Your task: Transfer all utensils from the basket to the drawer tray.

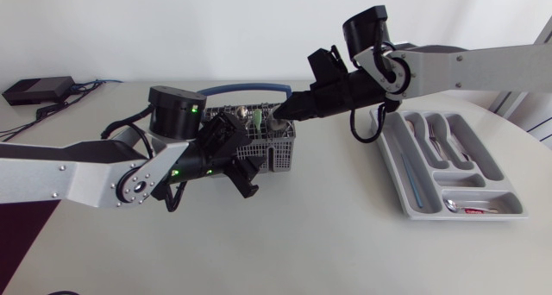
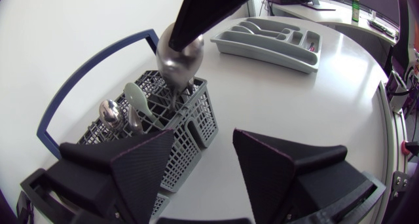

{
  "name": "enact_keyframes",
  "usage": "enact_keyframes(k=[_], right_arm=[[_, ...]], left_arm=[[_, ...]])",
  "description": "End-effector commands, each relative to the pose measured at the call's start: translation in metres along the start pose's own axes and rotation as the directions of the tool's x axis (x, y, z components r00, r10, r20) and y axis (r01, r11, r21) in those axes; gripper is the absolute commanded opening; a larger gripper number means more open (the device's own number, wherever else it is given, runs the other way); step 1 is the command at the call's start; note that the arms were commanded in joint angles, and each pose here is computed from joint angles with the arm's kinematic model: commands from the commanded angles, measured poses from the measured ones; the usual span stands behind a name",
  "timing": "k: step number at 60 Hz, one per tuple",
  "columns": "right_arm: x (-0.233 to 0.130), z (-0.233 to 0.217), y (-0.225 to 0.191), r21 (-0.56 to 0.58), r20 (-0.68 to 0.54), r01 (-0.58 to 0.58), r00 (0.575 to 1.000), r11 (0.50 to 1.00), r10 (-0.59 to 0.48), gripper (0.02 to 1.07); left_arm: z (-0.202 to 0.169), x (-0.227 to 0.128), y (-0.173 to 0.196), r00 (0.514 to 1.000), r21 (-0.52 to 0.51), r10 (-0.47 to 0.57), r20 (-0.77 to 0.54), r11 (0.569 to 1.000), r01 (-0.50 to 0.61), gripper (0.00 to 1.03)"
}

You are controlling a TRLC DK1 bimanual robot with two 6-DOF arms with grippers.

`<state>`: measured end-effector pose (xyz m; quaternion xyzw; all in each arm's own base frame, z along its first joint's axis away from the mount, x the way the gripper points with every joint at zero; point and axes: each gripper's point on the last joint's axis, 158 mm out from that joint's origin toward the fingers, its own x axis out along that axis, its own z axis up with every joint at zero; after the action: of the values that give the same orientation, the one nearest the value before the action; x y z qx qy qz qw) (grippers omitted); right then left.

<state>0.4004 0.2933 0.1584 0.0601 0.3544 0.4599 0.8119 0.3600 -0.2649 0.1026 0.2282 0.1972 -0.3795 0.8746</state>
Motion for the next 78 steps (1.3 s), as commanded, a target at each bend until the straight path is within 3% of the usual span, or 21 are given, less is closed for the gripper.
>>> enact_keyframes(k=[1, 26, 53, 78], right_arm=[[-0.001, 0.013, 0.011, 0.02, 0.013, -0.024, 1.0, 1.0, 0.024, 0.09], [-0.024, 0.038, 0.034, 0.057, -0.052, -0.007, 0.999, 0.998, 0.01, 0.09], [-0.058, 0.07, 0.062, 0.055, -0.011, -0.039, 0.999, 0.998, 0.039, 0.09], [-0.105, 0.045, 0.077, 0.008, 0.017, -0.078, 0.997, 0.997, 0.078, 0.09]], left_arm=[[-0.013, 0.004, 0.0, 1.0, 0.016, 0.002, -0.021, 1.0, -0.002, 0.65], [-0.019, 0.006, -0.002, 0.999, 0.039, -0.003, -0.035, 0.999, 0.005, 0.66], [-0.024, 0.009, -0.002, 0.998, 0.106, 0.045, -0.036, 0.993, -0.041, 0.69], [0.004, -0.007, 0.002, 0.997, 0.123, 0.067, 0.038, 0.99, -0.071, 0.75]])
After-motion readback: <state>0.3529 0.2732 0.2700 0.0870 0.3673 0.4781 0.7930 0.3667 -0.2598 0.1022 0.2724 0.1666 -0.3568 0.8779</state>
